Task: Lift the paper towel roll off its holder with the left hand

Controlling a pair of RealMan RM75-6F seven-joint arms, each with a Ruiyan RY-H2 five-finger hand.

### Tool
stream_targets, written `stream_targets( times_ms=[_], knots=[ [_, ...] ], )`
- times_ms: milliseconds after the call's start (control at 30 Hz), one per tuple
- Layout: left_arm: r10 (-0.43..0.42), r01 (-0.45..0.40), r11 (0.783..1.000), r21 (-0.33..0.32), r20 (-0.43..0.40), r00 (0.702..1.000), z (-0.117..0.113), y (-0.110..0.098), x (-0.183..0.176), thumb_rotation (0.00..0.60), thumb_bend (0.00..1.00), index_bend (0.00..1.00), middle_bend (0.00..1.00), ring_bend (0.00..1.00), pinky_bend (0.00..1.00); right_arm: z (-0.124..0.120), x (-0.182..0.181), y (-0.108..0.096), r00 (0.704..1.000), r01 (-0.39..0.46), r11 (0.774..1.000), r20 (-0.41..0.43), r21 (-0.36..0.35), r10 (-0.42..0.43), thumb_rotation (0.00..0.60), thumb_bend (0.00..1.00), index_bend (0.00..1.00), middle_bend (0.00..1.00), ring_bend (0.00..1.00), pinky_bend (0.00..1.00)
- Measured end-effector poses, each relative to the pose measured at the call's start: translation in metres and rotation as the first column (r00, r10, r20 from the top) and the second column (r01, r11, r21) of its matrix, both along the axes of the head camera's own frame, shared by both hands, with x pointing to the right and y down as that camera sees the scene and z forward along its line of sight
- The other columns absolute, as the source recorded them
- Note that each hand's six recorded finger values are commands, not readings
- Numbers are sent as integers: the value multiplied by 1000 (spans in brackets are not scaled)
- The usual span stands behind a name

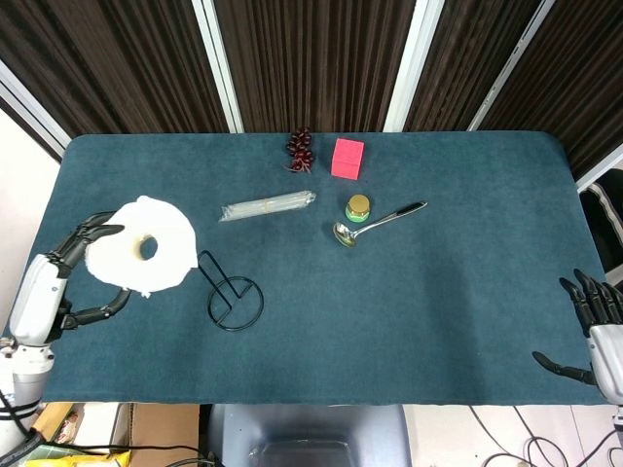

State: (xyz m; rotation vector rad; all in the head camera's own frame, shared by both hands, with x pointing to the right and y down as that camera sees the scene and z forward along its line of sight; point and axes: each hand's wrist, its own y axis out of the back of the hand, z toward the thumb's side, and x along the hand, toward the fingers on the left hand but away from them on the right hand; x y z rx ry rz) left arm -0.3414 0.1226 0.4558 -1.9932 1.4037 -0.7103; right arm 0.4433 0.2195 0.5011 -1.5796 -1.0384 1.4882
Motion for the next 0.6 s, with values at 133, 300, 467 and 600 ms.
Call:
stream_targets(
  times_ms=[133, 300, 467, 600],
  knots=[
    [-48, 52, 998, -36, 98, 994, 6, 8, -23, 600, 376, 366, 431, 359, 453, 1, -1, 0, 1000, 2, 1000, -1, -2, -2, 600, 137, 5, 0, 0, 117],
    [-99, 117, 987, -108, 156, 983, 35, 20, -45, 600, 377, 369, 431, 359, 453, 3, -1, 0, 1000, 2, 1000, -6, -7, -2, 600, 138, 6, 0, 0, 117],
    [-172, 196, 960, -200, 130, 976, 77, 40, -61, 600, 377, 371, 428, 358, 453, 5, -1, 1, 1000, 4, 1000, -12, -16, -4, 600, 137, 6, 0, 0, 117],
    [-228, 246, 932, -267, 97, 969, 113, 60, -67, 600, 377, 366, 397, 337, 447, 6, -1, 0, 1000, 5, 1000, -15, -17, -6, 600, 137, 6, 0, 0, 117]
  ],
)
